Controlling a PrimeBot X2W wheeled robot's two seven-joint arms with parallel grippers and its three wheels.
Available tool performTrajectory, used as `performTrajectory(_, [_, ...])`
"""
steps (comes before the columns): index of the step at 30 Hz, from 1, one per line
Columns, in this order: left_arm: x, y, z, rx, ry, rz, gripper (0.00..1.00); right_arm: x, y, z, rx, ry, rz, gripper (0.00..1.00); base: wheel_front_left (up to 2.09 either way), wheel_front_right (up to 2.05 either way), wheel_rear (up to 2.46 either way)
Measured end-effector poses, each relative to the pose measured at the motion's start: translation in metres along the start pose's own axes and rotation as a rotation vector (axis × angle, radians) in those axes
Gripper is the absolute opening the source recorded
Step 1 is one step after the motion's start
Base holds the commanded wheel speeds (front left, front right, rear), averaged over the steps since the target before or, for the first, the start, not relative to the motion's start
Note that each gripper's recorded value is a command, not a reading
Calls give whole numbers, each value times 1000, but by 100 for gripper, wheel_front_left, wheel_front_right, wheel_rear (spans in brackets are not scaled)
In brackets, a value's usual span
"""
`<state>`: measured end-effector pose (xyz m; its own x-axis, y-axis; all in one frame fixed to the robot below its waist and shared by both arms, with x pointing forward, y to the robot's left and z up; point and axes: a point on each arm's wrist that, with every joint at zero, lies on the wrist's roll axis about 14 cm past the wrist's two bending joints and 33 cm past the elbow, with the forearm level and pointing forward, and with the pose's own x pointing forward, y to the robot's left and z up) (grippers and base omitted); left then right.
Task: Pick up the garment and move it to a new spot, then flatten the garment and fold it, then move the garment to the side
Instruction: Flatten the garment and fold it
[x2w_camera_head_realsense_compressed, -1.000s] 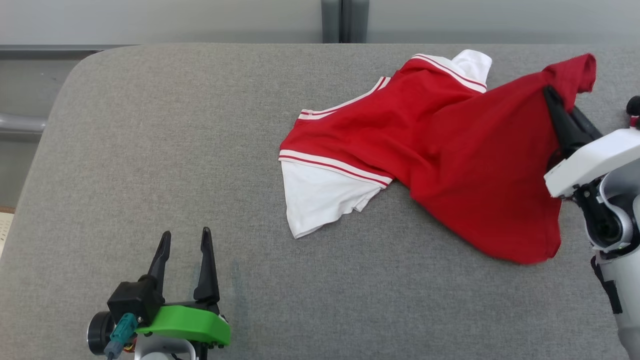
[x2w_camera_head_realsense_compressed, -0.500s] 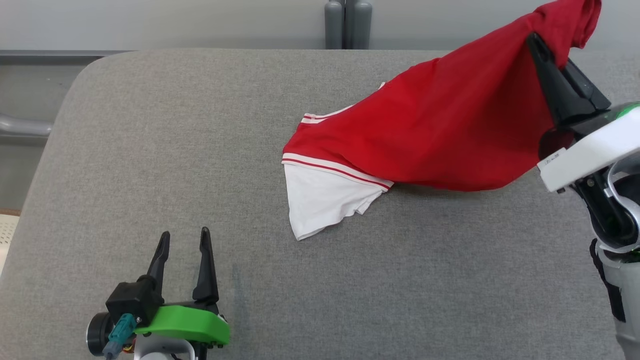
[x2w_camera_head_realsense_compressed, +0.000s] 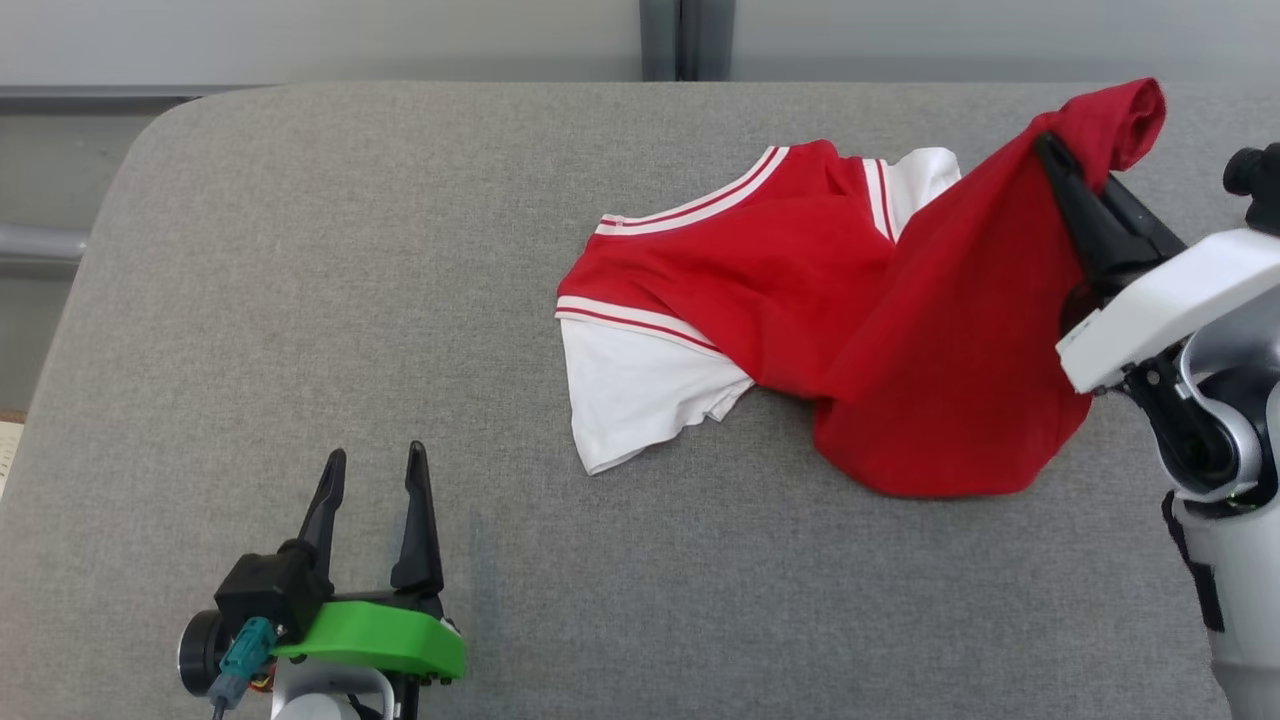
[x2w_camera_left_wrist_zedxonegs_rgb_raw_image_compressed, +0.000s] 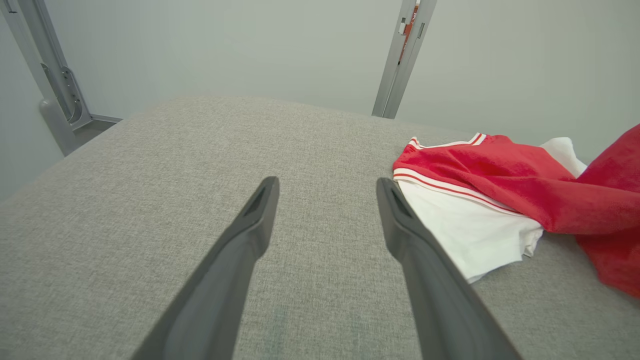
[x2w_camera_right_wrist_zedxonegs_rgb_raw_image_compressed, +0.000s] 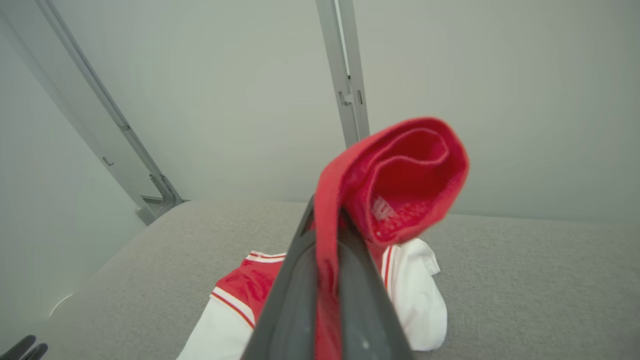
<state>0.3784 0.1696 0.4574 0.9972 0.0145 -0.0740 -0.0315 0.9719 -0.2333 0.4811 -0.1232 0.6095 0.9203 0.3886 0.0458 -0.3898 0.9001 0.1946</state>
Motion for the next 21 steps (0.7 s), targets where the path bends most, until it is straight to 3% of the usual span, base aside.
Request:
performTrajectory(10, [12, 11, -10, 18, 31, 20, 100, 46, -120, -58, -20, 139, -299, 0, 0, 0, 0])
performTrajectory(21, [18, 36, -28, 47, 87, 85, 100, 109, -173, -86, -123, 139, -416, 0, 0, 0, 0])
